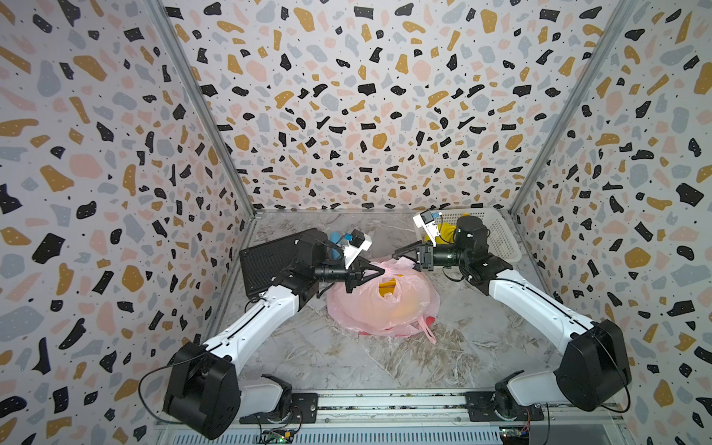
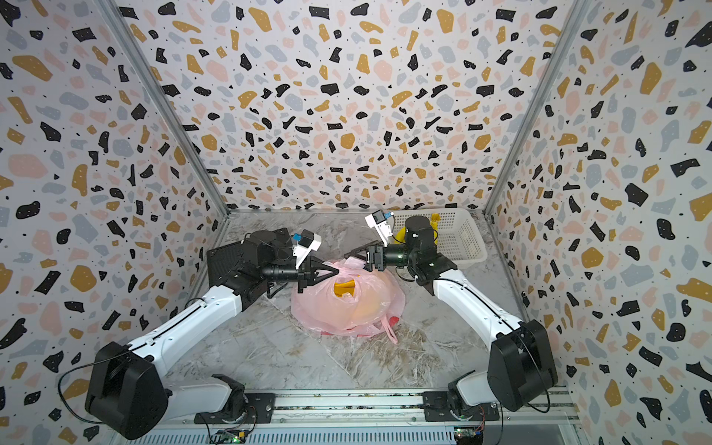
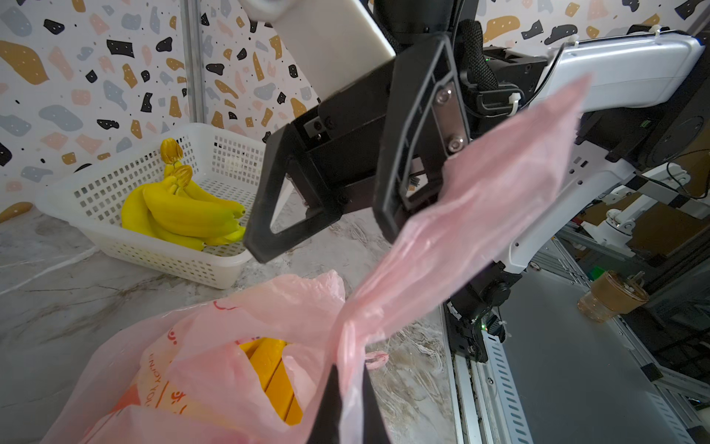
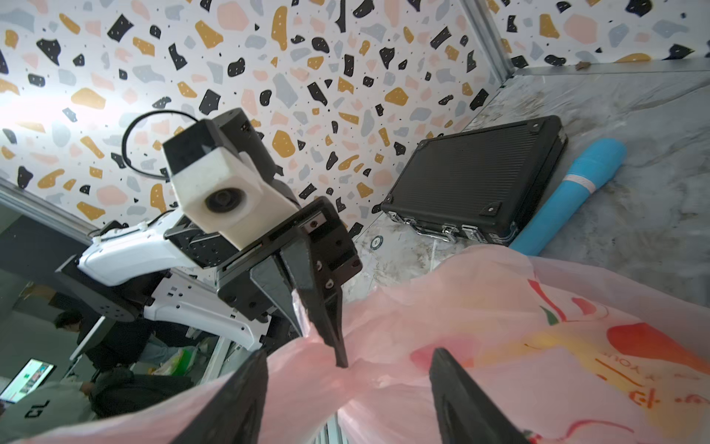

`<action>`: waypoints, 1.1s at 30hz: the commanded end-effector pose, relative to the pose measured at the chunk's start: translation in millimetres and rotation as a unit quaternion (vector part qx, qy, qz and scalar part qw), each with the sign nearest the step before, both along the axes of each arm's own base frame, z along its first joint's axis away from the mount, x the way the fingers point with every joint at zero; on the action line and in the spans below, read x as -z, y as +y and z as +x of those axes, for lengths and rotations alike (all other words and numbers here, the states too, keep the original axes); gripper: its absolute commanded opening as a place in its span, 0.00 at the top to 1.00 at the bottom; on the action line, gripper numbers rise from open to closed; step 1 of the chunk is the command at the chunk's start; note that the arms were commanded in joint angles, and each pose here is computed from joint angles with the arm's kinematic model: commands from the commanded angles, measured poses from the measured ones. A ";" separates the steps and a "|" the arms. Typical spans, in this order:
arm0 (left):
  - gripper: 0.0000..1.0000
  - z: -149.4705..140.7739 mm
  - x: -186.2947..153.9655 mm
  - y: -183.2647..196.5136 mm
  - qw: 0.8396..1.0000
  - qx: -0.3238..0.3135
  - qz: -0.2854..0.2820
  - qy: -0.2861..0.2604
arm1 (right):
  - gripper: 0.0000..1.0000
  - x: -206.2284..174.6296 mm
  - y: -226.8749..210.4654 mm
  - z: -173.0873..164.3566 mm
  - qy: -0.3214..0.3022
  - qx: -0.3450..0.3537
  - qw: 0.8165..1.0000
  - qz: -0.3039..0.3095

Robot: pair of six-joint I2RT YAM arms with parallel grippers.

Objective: Place the banana into a plastic bag & tie a knot
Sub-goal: Cross the plastic bag with the plastic bag.

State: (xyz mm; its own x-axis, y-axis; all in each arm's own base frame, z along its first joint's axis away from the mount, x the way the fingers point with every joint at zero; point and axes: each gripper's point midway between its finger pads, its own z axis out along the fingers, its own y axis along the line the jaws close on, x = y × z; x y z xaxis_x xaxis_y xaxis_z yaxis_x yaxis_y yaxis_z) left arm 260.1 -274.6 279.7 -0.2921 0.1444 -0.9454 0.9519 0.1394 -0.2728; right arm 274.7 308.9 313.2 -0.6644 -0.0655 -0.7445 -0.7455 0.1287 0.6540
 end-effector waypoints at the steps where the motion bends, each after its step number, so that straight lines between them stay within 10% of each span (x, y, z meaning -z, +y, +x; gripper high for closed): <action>1: 1.00 -0.7 -0.8 0.2 1.000 0.006 -0.004 -0.011 | 0.31 -21.6 2.5 -20.0 -0.044 -0.038 0.998 0.000; 23: 1.00 -5.1 -5.7 3.4 1.000 0.008 0.003 -0.020 | 0.62 27.7 18.8 -37.1 -0.062 -0.079 0.988 -0.116; 33: 1.00 -6.3 -7.7 3.9 1.000 0.011 0.003 -0.021 | 0.56 50.2 20.9 -30.2 -0.092 -0.063 0.976 -0.185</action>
